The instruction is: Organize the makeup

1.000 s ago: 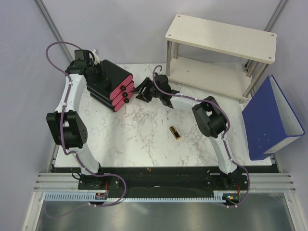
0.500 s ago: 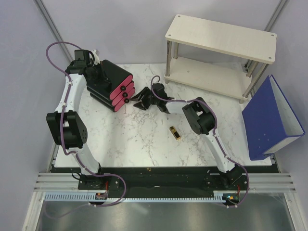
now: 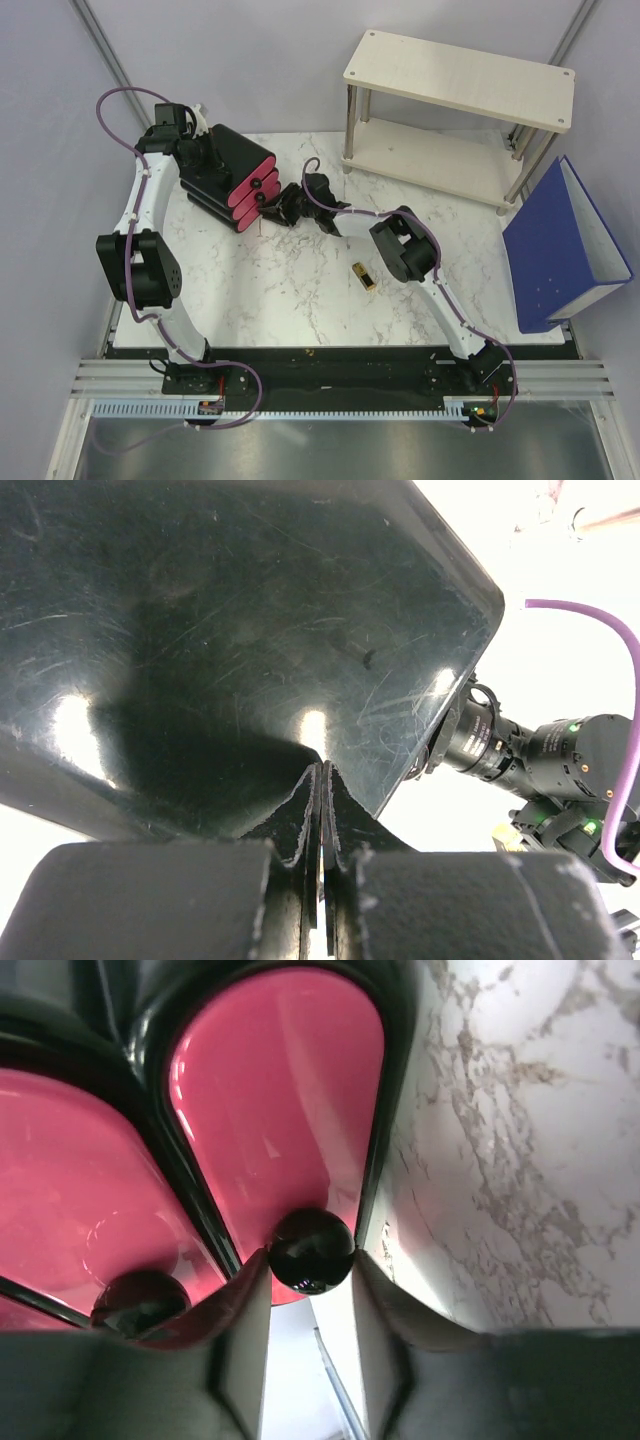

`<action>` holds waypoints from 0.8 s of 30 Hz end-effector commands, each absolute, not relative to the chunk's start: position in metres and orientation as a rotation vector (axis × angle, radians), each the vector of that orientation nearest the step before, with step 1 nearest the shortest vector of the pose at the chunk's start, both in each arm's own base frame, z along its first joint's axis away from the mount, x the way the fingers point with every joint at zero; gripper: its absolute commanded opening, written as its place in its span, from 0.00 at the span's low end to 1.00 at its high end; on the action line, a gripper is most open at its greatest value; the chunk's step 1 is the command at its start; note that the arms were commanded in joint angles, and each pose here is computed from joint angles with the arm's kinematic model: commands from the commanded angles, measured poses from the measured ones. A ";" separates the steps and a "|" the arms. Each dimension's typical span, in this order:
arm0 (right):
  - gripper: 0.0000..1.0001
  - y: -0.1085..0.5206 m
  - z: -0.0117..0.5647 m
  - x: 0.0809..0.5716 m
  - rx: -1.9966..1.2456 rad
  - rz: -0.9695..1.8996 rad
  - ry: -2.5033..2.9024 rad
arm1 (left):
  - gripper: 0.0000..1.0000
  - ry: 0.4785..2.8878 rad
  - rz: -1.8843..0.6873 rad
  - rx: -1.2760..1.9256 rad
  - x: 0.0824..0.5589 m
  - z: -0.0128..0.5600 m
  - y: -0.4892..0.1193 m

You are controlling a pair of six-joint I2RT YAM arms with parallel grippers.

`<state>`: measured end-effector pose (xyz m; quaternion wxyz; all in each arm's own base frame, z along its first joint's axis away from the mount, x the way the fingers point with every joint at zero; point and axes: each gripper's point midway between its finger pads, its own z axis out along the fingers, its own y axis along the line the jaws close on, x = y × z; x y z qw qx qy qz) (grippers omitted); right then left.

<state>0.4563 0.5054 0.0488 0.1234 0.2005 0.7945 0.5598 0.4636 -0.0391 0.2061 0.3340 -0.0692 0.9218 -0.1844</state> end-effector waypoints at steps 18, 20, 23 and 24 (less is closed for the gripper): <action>0.11 0.461 0.053 0.436 0.566 1.457 2.357 | 0.02 2.594 -0.428 -0.181 0.435 0.166 -0.032; 0.11 0.453 0.052 0.427 0.568 1.445 2.370 | 0.02 2.593 -0.423 -0.181 0.435 0.166 -0.031; 0.11 0.443 0.051 0.416 0.566 1.429 2.385 | 0.02 2.594 -0.423 -0.180 0.434 0.167 -0.031; 0.10 0.440 0.051 0.414 0.567 1.422 2.387 | 0.02 2.593 -0.421 -0.176 0.434 0.167 -0.031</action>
